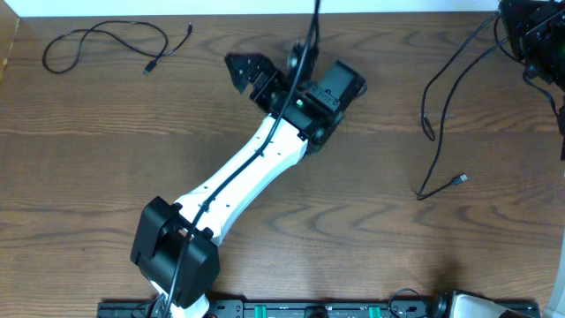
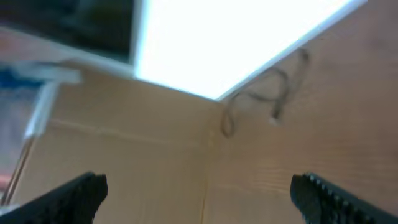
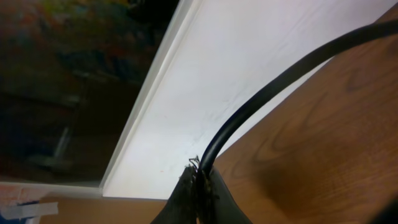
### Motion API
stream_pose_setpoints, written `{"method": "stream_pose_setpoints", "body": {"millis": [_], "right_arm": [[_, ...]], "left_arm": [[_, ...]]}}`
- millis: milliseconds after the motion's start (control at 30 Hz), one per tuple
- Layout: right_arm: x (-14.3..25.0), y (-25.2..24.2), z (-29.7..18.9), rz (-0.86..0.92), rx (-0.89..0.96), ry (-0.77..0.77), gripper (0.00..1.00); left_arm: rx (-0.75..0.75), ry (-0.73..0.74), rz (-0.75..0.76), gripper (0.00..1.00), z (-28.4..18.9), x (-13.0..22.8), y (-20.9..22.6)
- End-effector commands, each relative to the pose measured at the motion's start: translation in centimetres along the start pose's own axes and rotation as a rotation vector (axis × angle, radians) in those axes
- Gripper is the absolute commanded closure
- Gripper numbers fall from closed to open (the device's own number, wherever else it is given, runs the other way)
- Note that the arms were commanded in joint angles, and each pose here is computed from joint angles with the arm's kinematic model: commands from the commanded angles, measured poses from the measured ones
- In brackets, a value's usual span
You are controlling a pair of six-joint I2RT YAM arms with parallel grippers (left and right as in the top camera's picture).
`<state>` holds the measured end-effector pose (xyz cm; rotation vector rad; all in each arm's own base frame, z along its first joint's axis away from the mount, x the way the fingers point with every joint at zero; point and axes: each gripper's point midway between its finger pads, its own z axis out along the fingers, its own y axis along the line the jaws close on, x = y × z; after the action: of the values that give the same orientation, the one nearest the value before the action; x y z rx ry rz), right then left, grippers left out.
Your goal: Untangle cables
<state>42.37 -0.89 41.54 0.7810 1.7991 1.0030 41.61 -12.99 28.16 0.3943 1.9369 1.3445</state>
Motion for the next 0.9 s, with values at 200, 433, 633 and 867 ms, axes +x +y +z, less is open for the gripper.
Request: {"method": "stream_pose_setpoints", "body": {"millis": [200,433,633,867], "right_arm": [[-0.2,0.1,-0.1,-0.035,0.007,-0.018,0.99],[-0.1,0.1,-0.1,-0.052,0.01,-0.017,0.99],[-0.2,0.0,-0.1,-0.052,0.011,-0.019,0.99],[0.6,0.4,-0.1,-0.055,-0.011,0.02,0.99]], "left_arm": [[-0.105,-0.023,0.106,0.0,0.1,-3.1,3.7],[-0.139,-0.1,-0.157,0.02,-0.6,-6.7,7.2],[-0.079,-0.136,-0.1,0.02,-0.2,-7.0,4.6],[0.148,-0.152,-0.064,0.02,-0.2,-5.2,-1.7]]}}
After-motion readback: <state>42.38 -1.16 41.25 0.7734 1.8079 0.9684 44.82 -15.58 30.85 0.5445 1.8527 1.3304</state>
